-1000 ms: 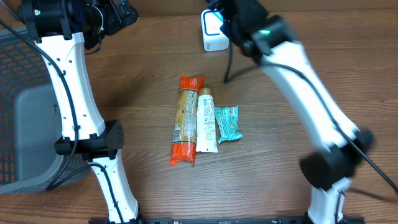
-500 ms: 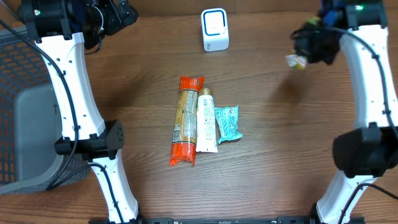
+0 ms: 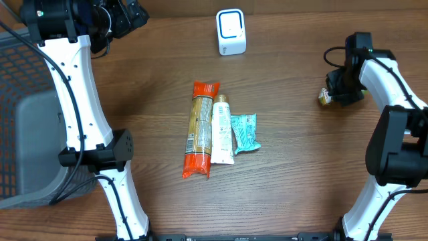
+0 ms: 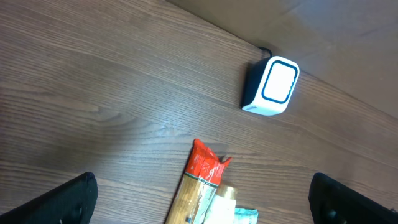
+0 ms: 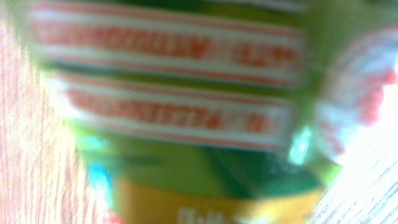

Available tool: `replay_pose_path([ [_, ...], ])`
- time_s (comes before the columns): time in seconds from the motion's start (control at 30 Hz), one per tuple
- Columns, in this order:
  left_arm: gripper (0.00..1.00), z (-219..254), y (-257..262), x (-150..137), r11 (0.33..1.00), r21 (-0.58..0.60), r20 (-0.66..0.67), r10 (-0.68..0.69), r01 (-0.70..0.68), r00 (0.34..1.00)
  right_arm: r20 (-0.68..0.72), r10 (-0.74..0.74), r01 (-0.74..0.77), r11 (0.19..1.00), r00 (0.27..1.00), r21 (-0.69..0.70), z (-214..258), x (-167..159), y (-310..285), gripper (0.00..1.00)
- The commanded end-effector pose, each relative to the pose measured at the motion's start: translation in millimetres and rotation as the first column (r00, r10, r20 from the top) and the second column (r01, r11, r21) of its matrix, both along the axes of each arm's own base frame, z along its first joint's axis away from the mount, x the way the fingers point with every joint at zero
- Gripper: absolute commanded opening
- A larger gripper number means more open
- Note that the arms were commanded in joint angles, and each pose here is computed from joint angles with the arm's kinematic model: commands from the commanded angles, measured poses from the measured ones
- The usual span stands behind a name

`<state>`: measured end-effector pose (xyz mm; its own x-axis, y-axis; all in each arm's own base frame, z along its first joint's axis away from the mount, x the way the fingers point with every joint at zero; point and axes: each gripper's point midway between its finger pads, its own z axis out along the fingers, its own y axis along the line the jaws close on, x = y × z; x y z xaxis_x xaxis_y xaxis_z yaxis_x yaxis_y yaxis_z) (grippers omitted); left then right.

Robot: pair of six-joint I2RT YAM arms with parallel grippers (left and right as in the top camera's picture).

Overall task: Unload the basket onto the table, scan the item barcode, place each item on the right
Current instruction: 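Carry the carton to the right side and set it down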

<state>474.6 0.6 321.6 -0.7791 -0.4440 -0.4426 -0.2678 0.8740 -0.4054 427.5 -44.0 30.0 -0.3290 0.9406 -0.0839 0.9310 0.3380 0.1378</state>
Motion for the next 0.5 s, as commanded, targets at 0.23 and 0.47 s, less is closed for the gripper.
replay_pose_path([
  [0.23, 1.00, 2.7, -3.9, -1.0, 1.000, -0.010, 0.004, 0.000, 0.000, 1.000, 0.202, 0.452, -0.459, 0.888, 0.869, -0.010, 78.2, 40.3, 27.3, 1.00],
  [0.47, 1.00, 2.7, -3.9, -1.0, 1.000, -0.010, 0.004, 0.000, 0.000, 1.000, 0.315, 0.694, -0.730, 0.683, 0.647, -0.007, 162.1, 27.4, 89.2, 0.98],
])
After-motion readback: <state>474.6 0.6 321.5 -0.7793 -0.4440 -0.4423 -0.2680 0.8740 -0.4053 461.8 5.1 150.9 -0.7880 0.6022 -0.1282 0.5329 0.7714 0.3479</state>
